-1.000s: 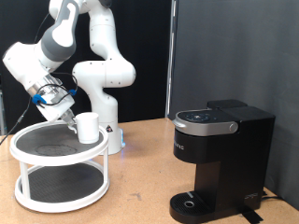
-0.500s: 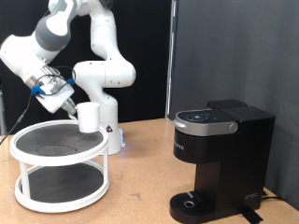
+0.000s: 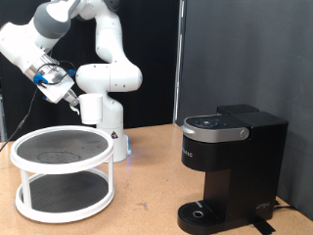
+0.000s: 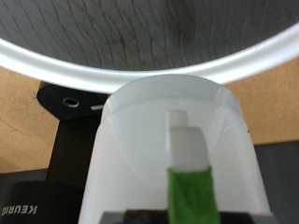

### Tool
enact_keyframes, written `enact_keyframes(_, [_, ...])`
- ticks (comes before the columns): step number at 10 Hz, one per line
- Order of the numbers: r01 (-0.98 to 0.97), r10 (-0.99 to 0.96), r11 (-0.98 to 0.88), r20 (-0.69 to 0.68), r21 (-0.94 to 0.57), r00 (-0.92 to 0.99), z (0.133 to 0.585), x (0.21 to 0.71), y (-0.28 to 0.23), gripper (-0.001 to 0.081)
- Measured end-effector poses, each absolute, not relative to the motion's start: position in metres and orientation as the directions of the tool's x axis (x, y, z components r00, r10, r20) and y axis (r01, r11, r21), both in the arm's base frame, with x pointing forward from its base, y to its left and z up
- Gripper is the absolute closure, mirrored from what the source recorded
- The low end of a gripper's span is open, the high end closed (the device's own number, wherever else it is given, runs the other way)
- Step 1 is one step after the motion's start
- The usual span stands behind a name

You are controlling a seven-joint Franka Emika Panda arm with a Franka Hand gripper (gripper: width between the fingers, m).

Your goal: Make a cup of coffee with the keurig machine

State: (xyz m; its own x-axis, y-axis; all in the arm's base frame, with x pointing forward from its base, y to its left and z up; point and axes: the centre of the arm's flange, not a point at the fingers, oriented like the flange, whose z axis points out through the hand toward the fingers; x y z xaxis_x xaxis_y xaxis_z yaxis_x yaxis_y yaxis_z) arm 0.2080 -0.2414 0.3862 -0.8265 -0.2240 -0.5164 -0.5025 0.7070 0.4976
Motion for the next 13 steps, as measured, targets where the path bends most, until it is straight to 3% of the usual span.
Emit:
enact_keyframes(3, [-0.441, -0.109, 0.724, -0.544, 0.53, -0.832, 0.375, 0.236, -0.219, 0.0802])
enact_keyframes(13, [-0.331, -0.02, 0.801, -0.53, 0.498, -0.848, 0.356, 0.346, -0.147, 0.0802])
